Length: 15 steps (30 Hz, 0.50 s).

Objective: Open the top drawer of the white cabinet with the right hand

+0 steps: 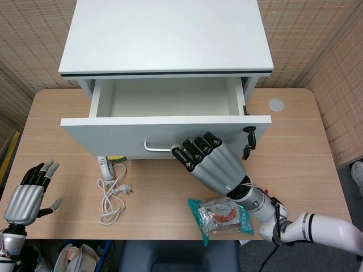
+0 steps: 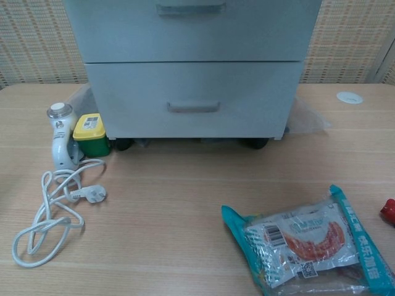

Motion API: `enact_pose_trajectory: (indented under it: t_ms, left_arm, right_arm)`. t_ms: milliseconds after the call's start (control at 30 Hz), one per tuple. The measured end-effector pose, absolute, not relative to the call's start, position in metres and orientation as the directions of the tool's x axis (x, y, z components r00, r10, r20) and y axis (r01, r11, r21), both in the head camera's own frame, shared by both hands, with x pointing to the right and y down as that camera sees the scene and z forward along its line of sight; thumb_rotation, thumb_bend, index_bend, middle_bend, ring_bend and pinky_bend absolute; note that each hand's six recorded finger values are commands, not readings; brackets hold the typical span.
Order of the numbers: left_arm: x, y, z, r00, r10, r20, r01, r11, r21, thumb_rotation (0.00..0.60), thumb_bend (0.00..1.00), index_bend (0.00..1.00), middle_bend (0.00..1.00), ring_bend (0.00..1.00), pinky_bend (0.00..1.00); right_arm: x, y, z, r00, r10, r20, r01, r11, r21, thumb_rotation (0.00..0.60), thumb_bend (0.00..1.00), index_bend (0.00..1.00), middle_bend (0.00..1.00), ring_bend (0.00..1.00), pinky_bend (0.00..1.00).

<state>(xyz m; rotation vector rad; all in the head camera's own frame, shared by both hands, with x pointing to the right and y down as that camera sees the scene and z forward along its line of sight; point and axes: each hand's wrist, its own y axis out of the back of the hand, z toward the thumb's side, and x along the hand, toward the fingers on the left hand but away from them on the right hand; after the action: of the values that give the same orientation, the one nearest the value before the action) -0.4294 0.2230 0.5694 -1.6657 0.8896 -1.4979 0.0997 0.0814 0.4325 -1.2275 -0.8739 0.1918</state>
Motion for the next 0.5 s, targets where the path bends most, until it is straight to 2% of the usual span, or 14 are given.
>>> enact_pose_trajectory:
  t_ms: [300,400,500]
  left_arm:
    - [-0.4297,0.2229,0.5693,0.088,-0.86,0.503,-0.03,-0.507,-0.862,0.6,0.25,0.0,0.0,0.0,0.09]
    - [-0.4295,0.223,0.5693,0.089,-0.86,0.503,-0.031,-0.507,-0.861,0.6,0.25,0.0,0.0,0.0,0.09]
    - [-0.4295,0.2228,0.5695,0.09,-0.859,0.504,-0.031,-0.508,-0.861,0.6,0.25,0.0,0.0,0.0,0.09]
  right_arm:
    - [0.1022,0.081,0.4332,0.668,0.57,0.478,0.319,0.361,-0.876,0.6,0.3,0.6,0.86,0.96,1.0]
    - [0.1026,0.0814,0.4329,0.667,0.569,0.48,0.318,0.365,-0.875,0.6,0.28,0.52,0.86,0.96,1.0]
    - [0.1031,0.0814,0.4323,0.666,0.57,0.481,0.318,0.367,-0.874,0.6,0.23,0.4,0.86,0.96,1.0]
